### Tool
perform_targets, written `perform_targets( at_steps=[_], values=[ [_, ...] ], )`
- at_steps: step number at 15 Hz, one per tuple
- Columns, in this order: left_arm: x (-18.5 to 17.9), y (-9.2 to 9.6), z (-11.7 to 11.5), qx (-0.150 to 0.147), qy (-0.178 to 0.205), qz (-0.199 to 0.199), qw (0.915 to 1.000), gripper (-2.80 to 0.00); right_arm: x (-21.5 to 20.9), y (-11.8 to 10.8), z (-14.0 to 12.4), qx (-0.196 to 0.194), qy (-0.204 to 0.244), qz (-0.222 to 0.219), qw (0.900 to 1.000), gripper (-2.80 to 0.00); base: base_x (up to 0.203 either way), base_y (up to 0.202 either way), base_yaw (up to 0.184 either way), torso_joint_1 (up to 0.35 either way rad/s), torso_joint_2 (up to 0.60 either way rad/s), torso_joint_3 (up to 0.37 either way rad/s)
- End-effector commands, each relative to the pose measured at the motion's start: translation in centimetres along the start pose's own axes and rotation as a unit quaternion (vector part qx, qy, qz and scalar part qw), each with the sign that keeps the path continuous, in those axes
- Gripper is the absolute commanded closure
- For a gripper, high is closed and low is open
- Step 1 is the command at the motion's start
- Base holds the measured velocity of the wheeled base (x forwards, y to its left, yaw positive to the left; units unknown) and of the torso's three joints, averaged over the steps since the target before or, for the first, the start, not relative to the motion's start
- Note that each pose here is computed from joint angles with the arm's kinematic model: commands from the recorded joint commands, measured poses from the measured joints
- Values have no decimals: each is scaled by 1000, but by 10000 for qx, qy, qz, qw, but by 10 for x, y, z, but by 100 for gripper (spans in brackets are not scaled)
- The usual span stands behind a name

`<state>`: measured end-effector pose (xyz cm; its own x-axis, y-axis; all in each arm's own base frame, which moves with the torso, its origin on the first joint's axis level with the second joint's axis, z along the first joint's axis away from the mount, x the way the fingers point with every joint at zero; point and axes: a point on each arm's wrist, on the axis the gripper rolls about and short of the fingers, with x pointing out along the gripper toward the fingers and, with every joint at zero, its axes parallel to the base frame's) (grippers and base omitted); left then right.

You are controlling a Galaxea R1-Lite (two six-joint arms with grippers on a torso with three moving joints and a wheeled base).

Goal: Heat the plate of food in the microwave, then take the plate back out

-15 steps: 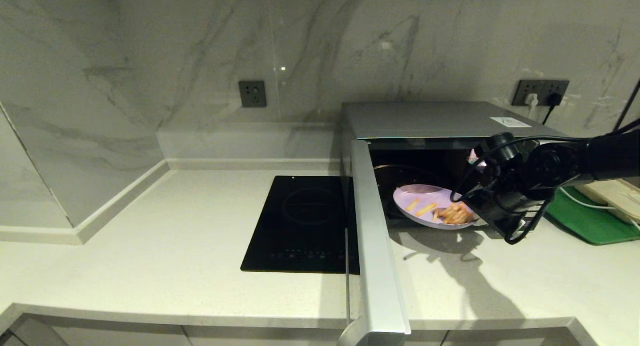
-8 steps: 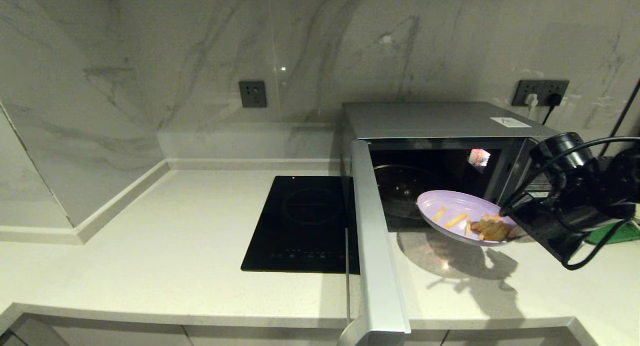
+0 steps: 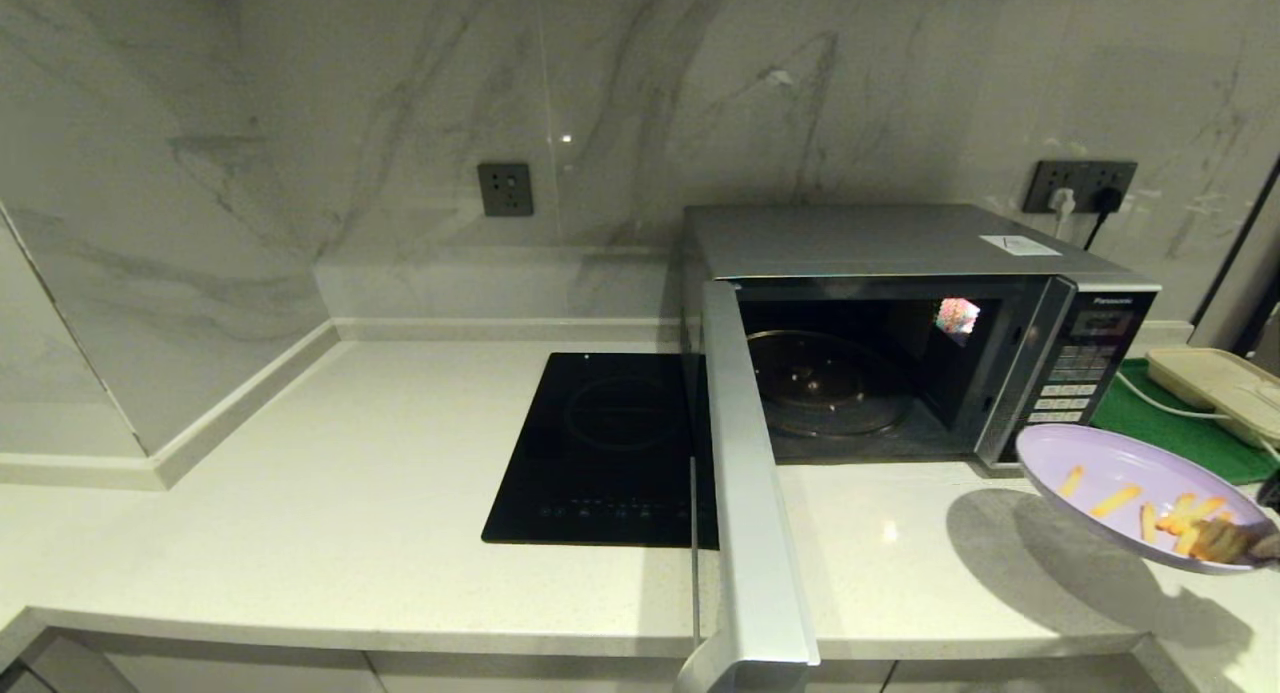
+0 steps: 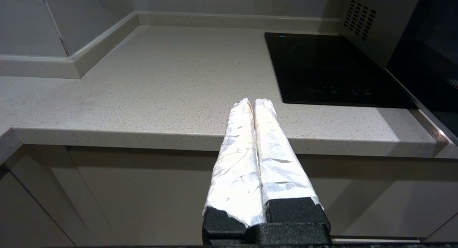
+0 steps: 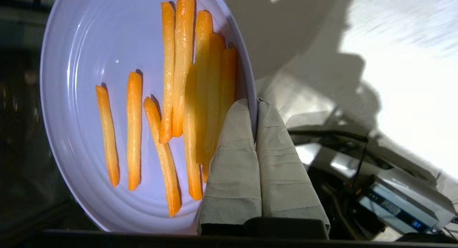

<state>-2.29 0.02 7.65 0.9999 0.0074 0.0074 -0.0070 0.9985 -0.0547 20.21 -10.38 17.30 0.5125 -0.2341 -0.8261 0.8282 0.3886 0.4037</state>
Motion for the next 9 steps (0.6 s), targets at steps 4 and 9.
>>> perform_targets(
  at_steps=[4,9],
  values=[
    [0,0,0,4,-1,1,10000,0,14,-76,57,686,-285,-365,9966,0,0,0,0,0,0,0],
    [0,0,0,3,-1,1,10000,0,64,-128,95,850,-239,-459,9950,0,0,0,0,0,0,0]
  ],
)
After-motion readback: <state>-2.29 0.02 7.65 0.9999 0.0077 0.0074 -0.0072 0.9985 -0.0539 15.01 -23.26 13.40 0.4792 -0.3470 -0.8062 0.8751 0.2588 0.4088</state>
